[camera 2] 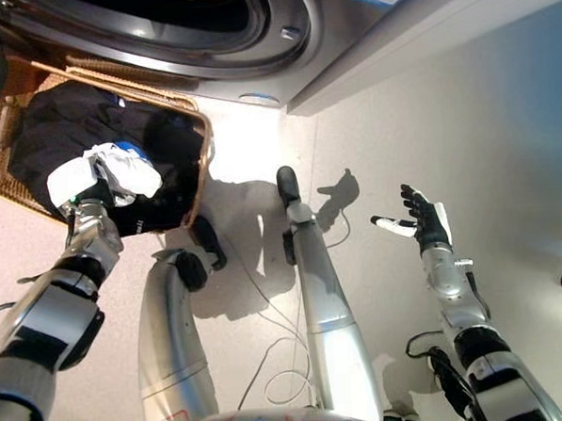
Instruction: Put the clothes in the basket into the washing machine.
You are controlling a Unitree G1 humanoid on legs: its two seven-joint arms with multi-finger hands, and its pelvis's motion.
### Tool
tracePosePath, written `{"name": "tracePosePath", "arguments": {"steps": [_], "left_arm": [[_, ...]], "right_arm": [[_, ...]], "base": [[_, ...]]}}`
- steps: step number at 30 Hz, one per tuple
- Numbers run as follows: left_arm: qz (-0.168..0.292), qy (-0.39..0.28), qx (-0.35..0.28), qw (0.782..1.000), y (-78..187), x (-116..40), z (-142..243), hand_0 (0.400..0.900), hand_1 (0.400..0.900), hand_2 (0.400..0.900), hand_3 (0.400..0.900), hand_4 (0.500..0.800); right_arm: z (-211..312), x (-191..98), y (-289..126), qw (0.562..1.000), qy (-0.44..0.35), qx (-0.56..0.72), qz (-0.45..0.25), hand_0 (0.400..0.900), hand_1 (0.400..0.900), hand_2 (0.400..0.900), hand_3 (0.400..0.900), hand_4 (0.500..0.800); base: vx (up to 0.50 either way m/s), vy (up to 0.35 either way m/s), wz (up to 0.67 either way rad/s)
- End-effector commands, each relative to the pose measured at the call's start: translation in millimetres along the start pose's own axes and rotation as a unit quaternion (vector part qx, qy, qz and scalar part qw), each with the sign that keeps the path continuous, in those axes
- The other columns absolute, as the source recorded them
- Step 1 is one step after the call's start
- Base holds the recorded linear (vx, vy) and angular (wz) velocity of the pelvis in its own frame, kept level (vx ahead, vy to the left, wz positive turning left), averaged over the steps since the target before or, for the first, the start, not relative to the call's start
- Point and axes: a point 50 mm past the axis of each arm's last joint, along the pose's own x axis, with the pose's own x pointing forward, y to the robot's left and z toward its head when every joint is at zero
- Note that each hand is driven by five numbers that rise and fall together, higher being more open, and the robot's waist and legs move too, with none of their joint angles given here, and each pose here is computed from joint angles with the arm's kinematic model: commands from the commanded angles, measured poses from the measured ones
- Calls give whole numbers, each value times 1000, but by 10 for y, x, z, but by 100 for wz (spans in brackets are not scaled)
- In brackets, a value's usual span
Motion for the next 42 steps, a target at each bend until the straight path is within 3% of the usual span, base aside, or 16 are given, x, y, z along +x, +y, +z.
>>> {"name": "tracePosePath", "arguments": {"steps": [1,8,10,12,22,33,41,42], "left_arm": [[12,40,25,999,-11,-26,-277,900,900,900,900,800],[12,54,16,998,47,9,-315,900,900,900,900,800],[5,55,13,998,38,7,-318,541,541,541,541,585],[-1,54,5,999,32,9,-300,400,400,400,400,500],[-7,37,-5,999,-39,-24,-202,400,400,400,400,500],[-35,45,-69,996,-197,-108,-90,400,400,400,400,500],[-64,48,-206,975,-322,-187,184,400,400,400,400,500],[-76,48,-257,962,-365,-225,293,400,400,400,400,500]], "right_arm": [[-76,-187,-416,999,-7,-14,-51,900,900,900,900,800],[-12,-194,-437,999,-21,-9,-46,900,900,900,900,800],[4,-199,-456,999,-24,-10,-45,900,900,900,900,800],[19,-196,-468,999,-27,-13,-44,900,900,900,900,800],[-17,-185,-448,999,-17,-12,-42,900,900,900,900,800],[-140,-161,-396,999,14,-13,-47,900,900,900,900,800],[-376,-196,-356,995,71,-11,-64,900,900,900,900,800],[-442,-216,-342,994,87,-10,-68,900,900,900,900,800]], "base": [[-27,-18,-12],[-11,-22,-5],[-4,-5,-2],[0,-12,2],[0,0,0],[34,-17,4],[90,-47,16],[114,-47,19]]}}
